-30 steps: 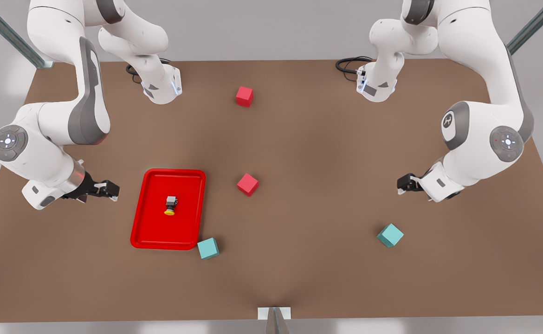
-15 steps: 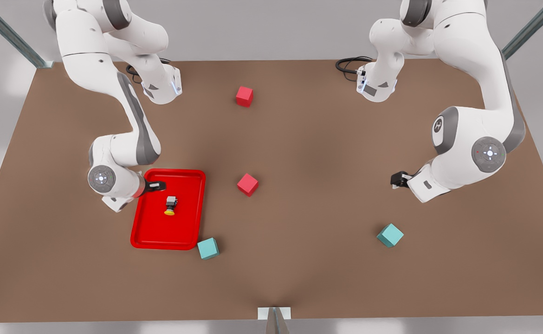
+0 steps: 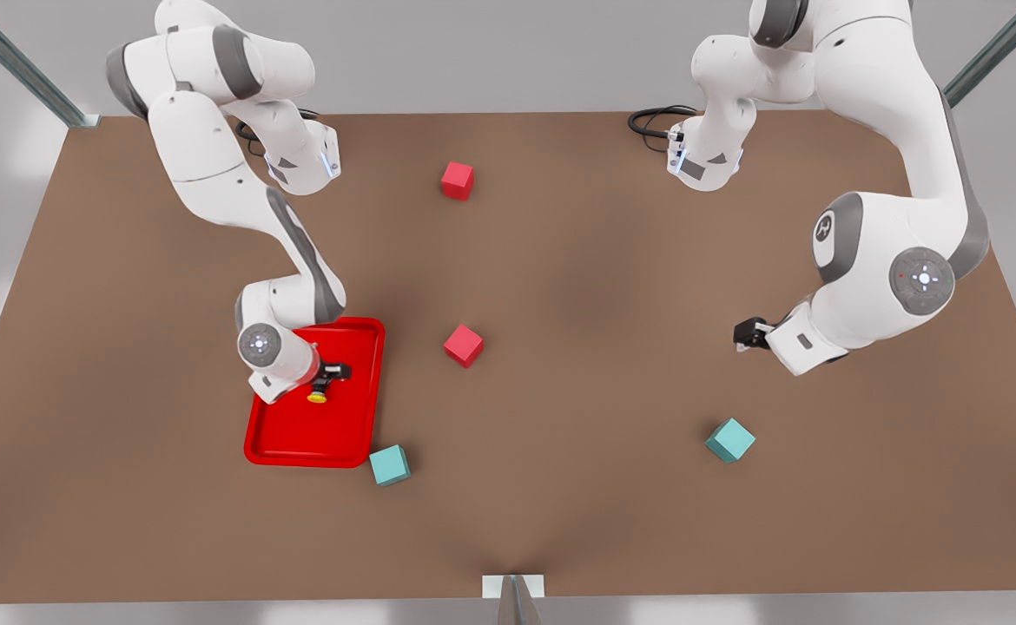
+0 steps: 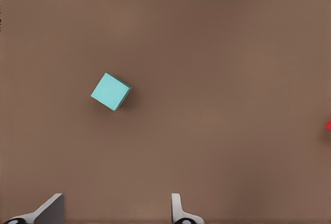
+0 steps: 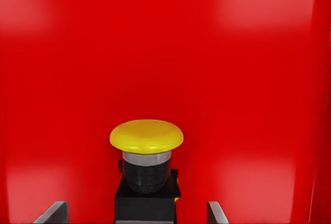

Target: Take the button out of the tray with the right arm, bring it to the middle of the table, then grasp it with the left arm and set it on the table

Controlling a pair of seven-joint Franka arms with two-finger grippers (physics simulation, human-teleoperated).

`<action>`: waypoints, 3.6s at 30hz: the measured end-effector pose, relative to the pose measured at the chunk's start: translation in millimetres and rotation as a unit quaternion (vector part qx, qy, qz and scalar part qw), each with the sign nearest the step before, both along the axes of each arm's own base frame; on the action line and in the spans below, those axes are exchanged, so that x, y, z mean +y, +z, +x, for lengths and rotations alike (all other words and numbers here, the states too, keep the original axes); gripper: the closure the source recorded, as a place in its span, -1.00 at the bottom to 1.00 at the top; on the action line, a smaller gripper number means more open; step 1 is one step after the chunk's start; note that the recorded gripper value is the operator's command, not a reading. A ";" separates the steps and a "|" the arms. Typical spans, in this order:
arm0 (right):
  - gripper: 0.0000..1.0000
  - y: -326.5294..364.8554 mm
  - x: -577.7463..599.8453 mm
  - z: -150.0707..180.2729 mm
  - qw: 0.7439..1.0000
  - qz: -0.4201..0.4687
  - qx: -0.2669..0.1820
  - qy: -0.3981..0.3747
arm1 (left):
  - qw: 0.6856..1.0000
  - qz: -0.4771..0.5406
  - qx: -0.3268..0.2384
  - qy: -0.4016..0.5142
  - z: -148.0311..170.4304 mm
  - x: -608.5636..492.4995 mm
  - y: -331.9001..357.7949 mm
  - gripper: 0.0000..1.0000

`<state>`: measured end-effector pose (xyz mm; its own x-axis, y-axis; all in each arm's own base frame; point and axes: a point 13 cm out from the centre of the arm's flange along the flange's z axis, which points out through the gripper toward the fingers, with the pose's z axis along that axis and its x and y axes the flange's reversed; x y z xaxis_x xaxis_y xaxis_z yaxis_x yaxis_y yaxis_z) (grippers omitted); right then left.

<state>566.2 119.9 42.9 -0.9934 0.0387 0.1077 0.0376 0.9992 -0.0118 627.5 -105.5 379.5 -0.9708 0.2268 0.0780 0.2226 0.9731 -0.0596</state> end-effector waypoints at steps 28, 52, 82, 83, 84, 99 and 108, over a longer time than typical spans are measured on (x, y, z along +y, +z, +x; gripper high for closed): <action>0.09 160.5 154.7 116.5 0.984 0.062 -0.150 0.072 | 1.000 0.012 -0.003 0.005 1.2 11.8 2.4 -1.00; -1.00 25.1 636.4 -84.3 0.740 0.216 -0.302 0.560 | 0.998 0.053 0.007 0.031 10.8 60.5 -20.3 -1.00; -1.00 342.1 -145.5 22.3 0.996 0.008 -0.060 0.062 | 0.893 0.077 0.058 0.439 -80.5 -177.7 -211.7 -1.00; -1.00 341.1 -103.5 21.3 0.994 0.010 -0.056 0.090 | 0.890 0.074 0.052 0.447 -83.9 -185.5 -213.6 -1.00; -1.00 340.2 -71.7 18.4 0.992 0.012 -0.053 0.110 | 0.885 0.073 0.045 0.457 -85.0 -190.8 -216.7 -1.00; -1.00 354.8 -139.2 28.0 0.998 0.015 -0.053 -0.041 | 0.833 0.094 -0.015 0.545 -133.6 -208.6 -309.2 -1.00; -1.00 354.6 -110.3 30.7 0.998 0.015 -0.050 -0.034 | 0.809 0.076 -0.028 0.582 -132.7 -200.0 -323.3 -1.00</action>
